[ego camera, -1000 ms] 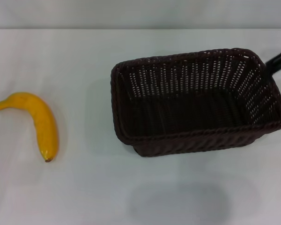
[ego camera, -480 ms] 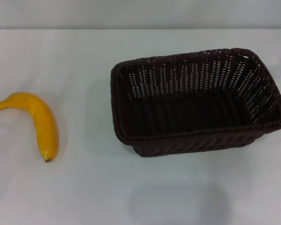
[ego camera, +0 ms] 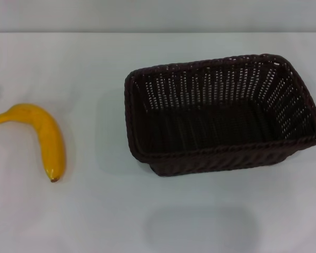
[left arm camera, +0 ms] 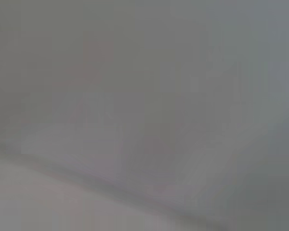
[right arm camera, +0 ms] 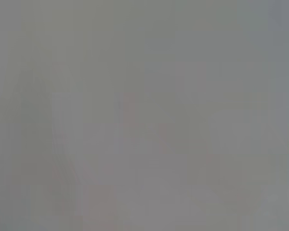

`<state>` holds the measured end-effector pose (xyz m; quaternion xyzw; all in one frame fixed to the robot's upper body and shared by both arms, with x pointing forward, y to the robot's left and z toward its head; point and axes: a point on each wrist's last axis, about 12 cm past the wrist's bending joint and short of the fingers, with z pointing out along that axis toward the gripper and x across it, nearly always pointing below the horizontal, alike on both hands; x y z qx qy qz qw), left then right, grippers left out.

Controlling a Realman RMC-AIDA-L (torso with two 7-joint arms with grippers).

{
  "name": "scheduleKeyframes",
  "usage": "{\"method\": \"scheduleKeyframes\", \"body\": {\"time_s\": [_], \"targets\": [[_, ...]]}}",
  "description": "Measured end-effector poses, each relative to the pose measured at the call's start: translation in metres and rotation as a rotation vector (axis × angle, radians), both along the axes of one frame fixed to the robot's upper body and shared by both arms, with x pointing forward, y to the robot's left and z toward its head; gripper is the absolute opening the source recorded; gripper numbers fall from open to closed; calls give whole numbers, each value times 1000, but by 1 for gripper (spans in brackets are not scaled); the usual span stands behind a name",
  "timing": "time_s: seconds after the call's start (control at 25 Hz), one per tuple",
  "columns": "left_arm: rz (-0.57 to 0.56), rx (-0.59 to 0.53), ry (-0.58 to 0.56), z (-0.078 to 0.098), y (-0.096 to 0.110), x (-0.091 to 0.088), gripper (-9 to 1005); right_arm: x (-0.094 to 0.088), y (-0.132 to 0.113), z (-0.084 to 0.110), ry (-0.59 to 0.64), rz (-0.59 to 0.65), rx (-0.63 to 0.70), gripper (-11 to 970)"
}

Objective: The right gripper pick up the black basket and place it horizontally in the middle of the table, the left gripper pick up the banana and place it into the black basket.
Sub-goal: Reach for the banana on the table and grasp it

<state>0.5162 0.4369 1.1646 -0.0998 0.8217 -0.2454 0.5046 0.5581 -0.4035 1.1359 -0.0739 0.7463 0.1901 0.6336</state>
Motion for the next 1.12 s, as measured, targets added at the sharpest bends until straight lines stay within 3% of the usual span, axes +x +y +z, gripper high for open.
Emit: {"method": "scheduleKeyframes", "body": {"time_s": [0.12, 0.32, 0.52, 0.68, 0.8, 1.12], "targets": [[-25, 36, 223, 12, -8, 15, 861, -5, -5, -16, -27, -36, -41, 691], [-112, 36, 431, 37, -28, 43, 861, -9, -9, -28, -113, -85, -125, 690], [-122, 61, 635, 52, -41, 63, 862, -12, -12, -29, -223, -157, -181, 689], [-109, 98, 807, 49, -52, 74, 862, -5, -11, -23, -284, -184, -223, 688], [-113, 138, 931, 39, -74, 92, 862, -8, -17, -21, -316, -227, -265, 688], [-117, 140, 983, 20, -122, 120, 862, -5, -24, -23, -331, -293, -398, 686]]}}
